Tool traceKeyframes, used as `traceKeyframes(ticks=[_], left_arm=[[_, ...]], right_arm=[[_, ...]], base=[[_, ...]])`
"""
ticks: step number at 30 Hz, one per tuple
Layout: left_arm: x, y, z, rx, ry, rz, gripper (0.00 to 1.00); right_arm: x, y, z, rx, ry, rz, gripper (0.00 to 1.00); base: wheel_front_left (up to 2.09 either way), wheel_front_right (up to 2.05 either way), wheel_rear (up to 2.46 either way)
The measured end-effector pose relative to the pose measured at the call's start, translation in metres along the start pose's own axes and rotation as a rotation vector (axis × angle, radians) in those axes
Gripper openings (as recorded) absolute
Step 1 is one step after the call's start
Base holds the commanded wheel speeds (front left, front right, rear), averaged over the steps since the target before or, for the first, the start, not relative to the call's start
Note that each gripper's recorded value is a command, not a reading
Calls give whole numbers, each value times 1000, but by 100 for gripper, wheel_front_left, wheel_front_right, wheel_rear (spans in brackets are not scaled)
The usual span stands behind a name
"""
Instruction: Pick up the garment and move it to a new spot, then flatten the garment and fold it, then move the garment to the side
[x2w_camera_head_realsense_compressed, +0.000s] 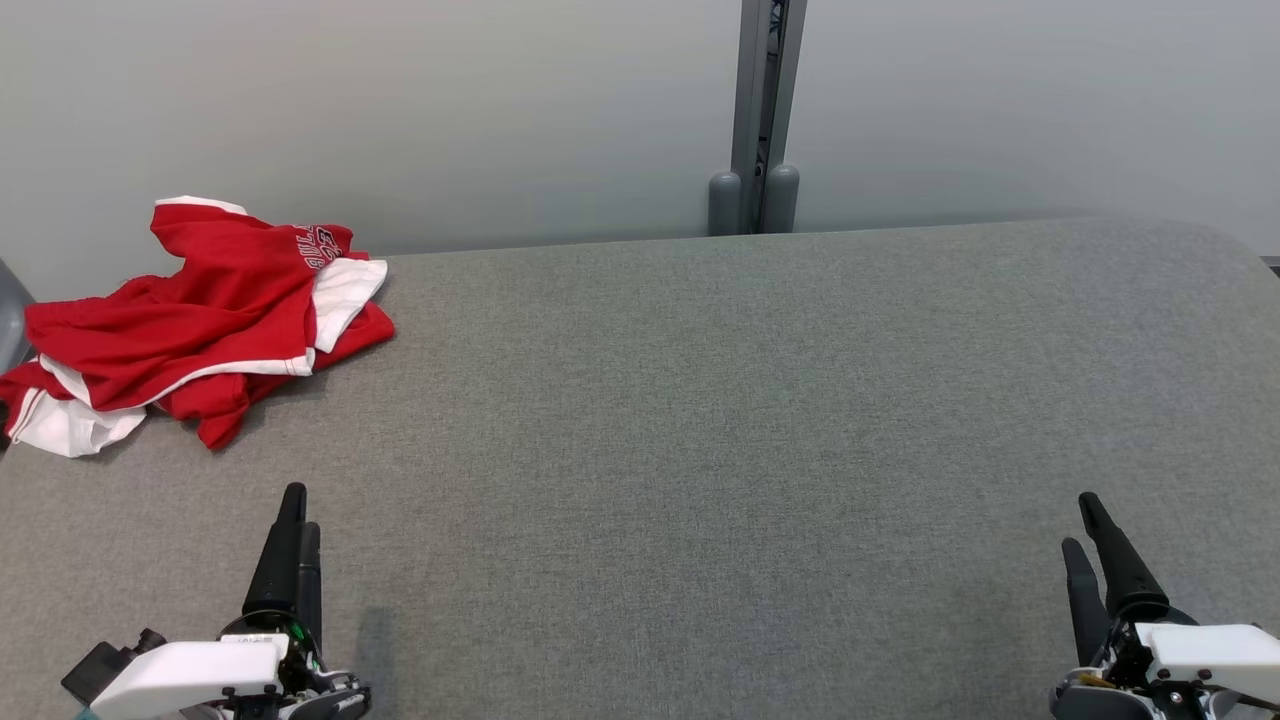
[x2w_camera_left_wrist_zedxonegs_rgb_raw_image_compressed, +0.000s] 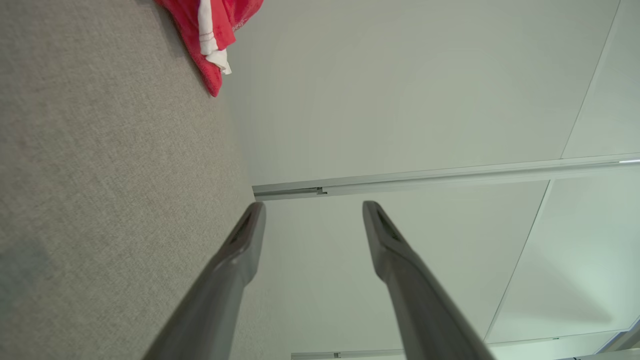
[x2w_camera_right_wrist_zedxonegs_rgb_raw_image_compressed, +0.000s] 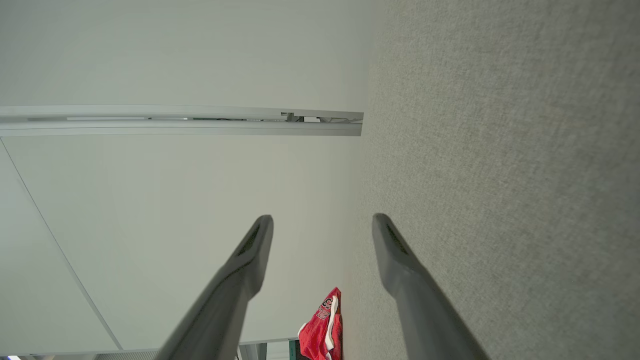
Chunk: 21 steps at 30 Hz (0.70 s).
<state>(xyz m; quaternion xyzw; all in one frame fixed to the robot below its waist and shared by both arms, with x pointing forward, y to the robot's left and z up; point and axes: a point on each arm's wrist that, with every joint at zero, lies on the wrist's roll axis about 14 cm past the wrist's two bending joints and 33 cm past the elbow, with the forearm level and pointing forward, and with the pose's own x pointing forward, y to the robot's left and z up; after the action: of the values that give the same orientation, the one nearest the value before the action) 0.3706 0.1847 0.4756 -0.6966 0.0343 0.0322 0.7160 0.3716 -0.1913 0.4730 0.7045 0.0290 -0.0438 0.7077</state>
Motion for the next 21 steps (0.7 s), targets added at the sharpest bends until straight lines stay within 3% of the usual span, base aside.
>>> traceKeyframes(ticks=[3, 4, 21], left_arm=[[0, -1, -1, 25, 2, -2, 100], [1, -13, -13, 199, 18, -17, 100], [2, -27, -30, 593, 26, -48, 100]], right_arm=[[0, 1, 1, -19, -6, 3, 100], [-2, 13, 4, -187, -29, 37, 100], [-3, 37, 0, -515, -52, 116, 100]], base=[[0, 0, 0], [0, 0, 0], [0, 0, 0]])
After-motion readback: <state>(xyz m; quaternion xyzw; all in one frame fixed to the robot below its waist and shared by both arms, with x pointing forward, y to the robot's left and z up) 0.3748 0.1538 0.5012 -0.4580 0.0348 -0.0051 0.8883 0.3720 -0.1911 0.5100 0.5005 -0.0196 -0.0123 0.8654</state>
